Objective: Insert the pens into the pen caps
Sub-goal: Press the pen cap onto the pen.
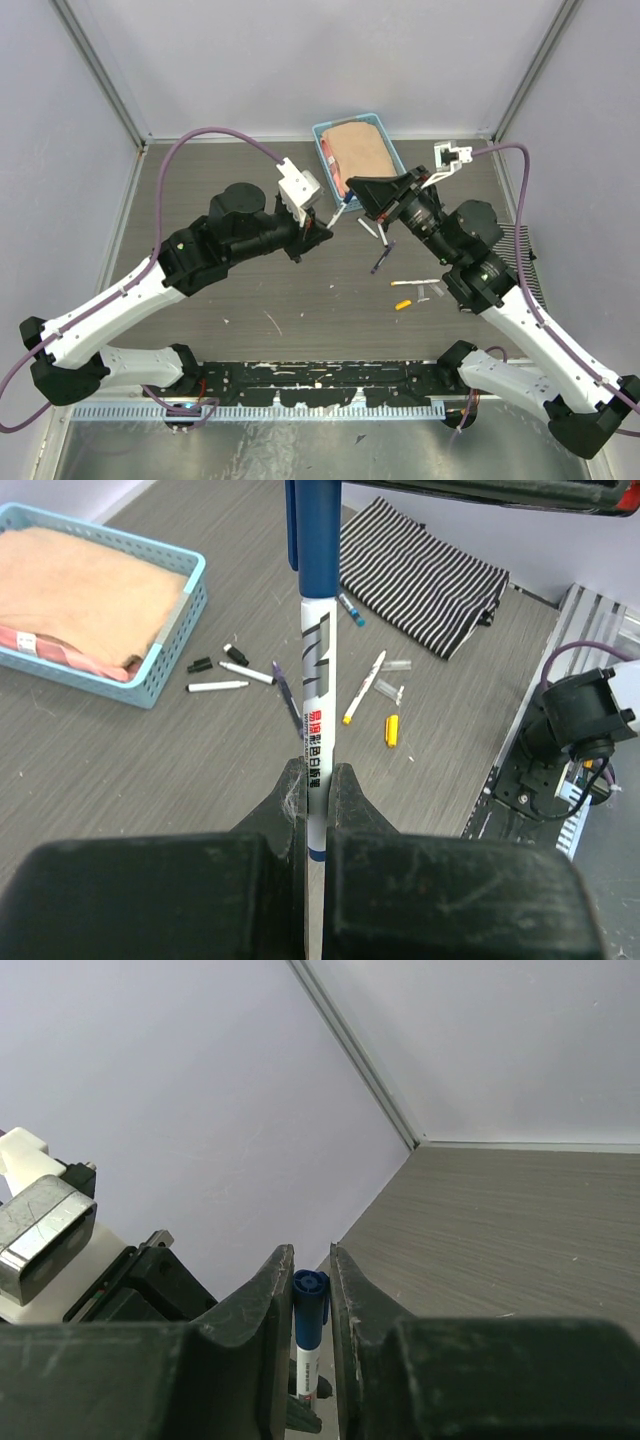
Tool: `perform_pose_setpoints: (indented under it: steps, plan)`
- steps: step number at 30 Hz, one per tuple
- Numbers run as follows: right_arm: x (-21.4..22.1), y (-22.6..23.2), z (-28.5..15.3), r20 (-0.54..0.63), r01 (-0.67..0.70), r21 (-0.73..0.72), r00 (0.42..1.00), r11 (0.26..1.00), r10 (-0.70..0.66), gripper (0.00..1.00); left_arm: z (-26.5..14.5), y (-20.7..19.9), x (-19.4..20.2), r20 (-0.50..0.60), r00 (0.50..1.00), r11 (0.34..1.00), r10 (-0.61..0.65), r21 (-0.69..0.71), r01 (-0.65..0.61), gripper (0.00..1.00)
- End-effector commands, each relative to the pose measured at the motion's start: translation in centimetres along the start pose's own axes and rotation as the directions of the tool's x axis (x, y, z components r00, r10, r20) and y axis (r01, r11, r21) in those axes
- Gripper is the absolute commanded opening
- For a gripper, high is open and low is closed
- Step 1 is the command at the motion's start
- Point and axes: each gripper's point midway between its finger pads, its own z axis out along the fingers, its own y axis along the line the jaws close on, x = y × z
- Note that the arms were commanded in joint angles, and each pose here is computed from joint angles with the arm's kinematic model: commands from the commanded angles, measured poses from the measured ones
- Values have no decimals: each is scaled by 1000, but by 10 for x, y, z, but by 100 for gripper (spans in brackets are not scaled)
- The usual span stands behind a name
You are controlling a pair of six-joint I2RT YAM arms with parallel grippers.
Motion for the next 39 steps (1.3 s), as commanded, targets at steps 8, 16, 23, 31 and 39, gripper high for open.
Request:
perform_pose_setpoints:
  steps: [8, 16, 23, 31, 39]
  plan:
    - [99, -21, -29, -218, -68, 37, 973, 997, 75, 0, -32, -1, -74, 218, 976, 999, 15, -34, -8, 0]
    - [165, 0, -45, -317, -83, 47, 944, 995, 94, 0, -48, -9, -122, 346, 938, 1000, 4, -29, 6, 0]
    - [237, 2, -70, -434, -90, 103, 892, 991, 126, 0, -58, -11, -153, 409, 912, 999, 24, -41, -8, 0]
    - [275, -6, -85, -468, -86, 154, 871, 984, 149, 0, -69, -13, -171, 462, 887, 1000, 13, -31, 2, 0]
    - [286, -9, -85, -464, -40, 183, 877, 982, 122, 0, -74, -21, -178, 478, 878, 1000, -10, 13, 4, 0]
